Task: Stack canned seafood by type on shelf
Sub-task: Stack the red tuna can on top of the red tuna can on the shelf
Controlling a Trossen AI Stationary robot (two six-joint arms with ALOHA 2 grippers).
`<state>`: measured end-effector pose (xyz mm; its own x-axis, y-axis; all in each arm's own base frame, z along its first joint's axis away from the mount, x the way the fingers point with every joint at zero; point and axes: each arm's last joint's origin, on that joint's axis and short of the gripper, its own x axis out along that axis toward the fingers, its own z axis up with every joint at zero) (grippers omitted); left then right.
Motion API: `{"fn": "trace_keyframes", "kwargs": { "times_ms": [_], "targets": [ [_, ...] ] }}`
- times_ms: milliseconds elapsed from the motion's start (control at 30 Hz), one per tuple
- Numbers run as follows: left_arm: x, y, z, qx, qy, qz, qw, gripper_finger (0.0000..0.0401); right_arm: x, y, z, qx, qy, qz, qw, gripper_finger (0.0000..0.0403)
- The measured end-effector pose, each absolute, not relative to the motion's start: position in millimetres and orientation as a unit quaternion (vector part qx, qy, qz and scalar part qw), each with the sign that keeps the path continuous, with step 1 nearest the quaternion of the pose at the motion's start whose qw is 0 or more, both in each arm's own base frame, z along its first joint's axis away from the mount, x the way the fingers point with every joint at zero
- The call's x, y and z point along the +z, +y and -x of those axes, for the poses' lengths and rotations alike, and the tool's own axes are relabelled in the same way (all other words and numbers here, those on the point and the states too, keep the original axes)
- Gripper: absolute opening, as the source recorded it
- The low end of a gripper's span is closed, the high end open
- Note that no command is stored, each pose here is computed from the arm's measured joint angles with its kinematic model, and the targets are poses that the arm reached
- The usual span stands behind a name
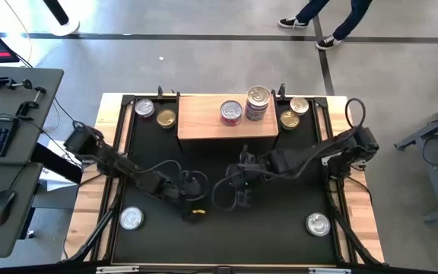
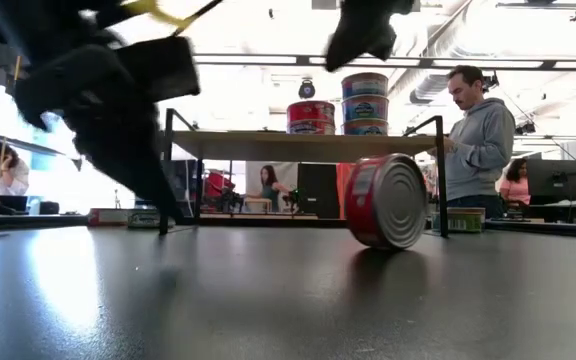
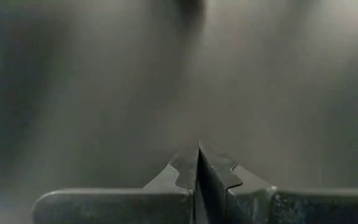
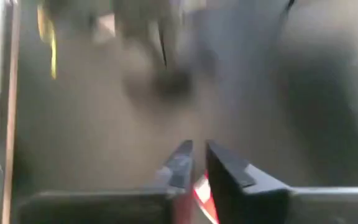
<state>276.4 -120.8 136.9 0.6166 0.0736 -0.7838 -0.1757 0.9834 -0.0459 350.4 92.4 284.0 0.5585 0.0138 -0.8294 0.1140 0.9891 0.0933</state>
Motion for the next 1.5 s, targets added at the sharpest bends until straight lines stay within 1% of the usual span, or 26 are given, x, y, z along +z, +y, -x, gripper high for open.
{"fn": "trace_keyframes", "kwargs": {
  "times_ms": [133, 200, 300, 367, 400, 500, 700, 800, 900, 967, 1100, 1200, 1300, 1333, 1367, 1400, 1500],
  "targets": [
    [135, -120, -247, 0.087, 0.421, 0.133, 0.893, 0.0, 289, 79, -345, 0.045, 0.529, 0.004, 0.847, 0.0129],
    [136, -124, -236, 0.089, 0.416, 0.163, 0.89, 0.0, 282, 74, -341, 0.075, 0.557, 0.04, 0.826, 0.0178],
    [138, -134, -220, 0.086, 0.412, 0.201, 0.885, 0.0, 271, 65, -333, 0.098, 0.599, 0.088, 0.79, 0.0244],
    [140, -144, -212, 0.082, 0.403, 0.213, 0.886, 0.0, 261, 61, -329, 0.112, 0.629, 0.136, 0.757, 0.0278],
    [140, -149, -208, 0.082, 0.397, 0.218, 0.888, 0.0, 257, 60, -330, 0.117, 0.632, 0.156, 0.75, 0.0291],
    [140, -162, -198, 0.083, 0.385, 0.238, 0.888, 0.0, 247, 56, -333, 0.128, 0.64, 0.18, 0.736, 0.0311],
    [141, -180, -183, 0.077, 0.38, 0.281, 0.878, 0.0, 220, 46, -337, 0.135, 0.673, 0.169, 0.707, 0.0314],
    [141, -186, -177, 0.072, 0.381, 0.286, 0.876, 0.0, 212, 43, -340, 0.145, 0.674, 0.16, 0.707, 0.0314],
    [141, -189, -172, 0.073, 0.378, 0.289, 0.877, 0.0, 210, 43, -343, 0.141, 0.665, 0.175, 0.713, 0.0299],
    [142, -191, -169, 0.073, 0.378, 0.302, 0.872, 0.0, 211, 42, -346, 0.122, 0.656, 0.189, 0.721, 0.0269],
    [159, -189, -165, 0.048, 0.372, 0.325, 0.868, 0.0, 215, 42, -349, 0.089, 0.649, 0.182, 0.733, 0.0172],
    [178, -181, -158, 0.029, 0.365, 0.323, 0.873, 0.0, 223, 49, -352, 0.093, 0.641, 0.153, 0.746, 0.0096],
    [196, -168, -150, 0.026, 0.348, 0.315, 0.883, 0.0, 244, 63, -358, 0.1, 0.615, 0.124, 0.772, 0.0028],
    [201, -164, -147, 0.029, 0.34, 0.311, 0.887, 0.0, 253, 68, -361, 0.103, 0.601, 0.119, 0.783, 0.0015],
    [205, -159, -144, 0.033, 0.334, 0.304, 0.891, 0.0, 263, 74, -363, 0.109, 0.585, 0.119, 0.794, 0.0008],
    [209, -154, -141, 0.038, 0.327, 0.297, 0.896, 0.0, 274, 80, -365, 0.109, 0.567, 0.119, 0.808, 0.001],
    [217, -142, -133, 0.05, 0.316, 0.285, 0.904, 0.0, 297, 91, -368, 0.062, 0.537, 0.11, 0.834, 0.0036]
  ]
}}
